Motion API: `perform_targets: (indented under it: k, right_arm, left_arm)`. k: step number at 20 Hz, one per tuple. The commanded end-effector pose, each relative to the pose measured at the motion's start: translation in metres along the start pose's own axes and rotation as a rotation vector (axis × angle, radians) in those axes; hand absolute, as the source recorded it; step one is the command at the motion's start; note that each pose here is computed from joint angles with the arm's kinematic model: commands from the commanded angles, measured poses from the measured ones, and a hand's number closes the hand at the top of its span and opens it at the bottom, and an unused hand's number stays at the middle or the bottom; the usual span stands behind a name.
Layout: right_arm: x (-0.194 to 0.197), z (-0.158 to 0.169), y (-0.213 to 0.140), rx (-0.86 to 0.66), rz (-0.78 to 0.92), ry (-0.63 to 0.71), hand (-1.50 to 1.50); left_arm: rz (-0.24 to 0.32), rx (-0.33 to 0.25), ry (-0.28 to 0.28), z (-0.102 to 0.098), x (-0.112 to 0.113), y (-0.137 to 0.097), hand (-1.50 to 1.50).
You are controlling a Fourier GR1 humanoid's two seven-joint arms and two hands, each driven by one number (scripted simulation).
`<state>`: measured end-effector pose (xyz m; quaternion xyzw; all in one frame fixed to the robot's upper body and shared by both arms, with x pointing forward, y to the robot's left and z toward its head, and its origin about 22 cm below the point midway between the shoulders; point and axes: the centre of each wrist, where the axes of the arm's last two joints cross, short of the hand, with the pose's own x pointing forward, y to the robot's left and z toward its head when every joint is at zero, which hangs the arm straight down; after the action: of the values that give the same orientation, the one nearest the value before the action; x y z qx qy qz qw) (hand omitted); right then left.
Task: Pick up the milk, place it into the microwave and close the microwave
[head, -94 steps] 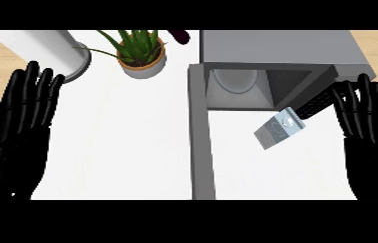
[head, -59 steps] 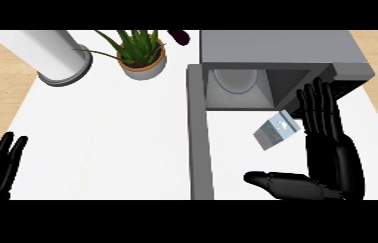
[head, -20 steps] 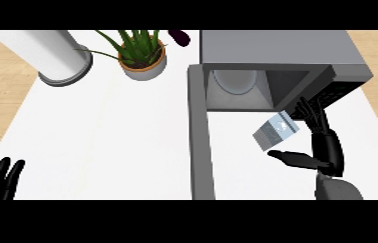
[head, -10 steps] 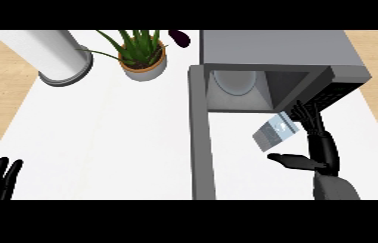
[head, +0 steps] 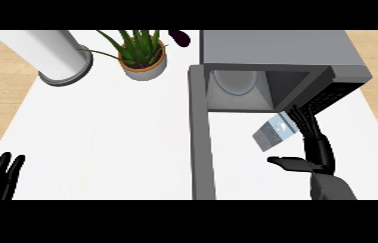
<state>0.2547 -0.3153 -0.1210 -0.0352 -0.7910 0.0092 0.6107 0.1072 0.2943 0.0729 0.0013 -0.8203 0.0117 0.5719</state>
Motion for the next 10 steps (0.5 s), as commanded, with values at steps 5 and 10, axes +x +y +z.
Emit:
perform_targets:
  k: [5,10]
  right_arm:
    - [-0.016,-0.002,0.007,-0.041,-0.058,0.067,-1.50]
    - [-0.020,-0.003,0.025,-0.016,-0.189,0.052,1.50]
  left_arm:
    - [0.011,-0.012,0.026,0.013,-0.012,0.006,-1.50]
    - [-0.004,-0.003,0.003,0.010,0.007,0.002,-1.50]
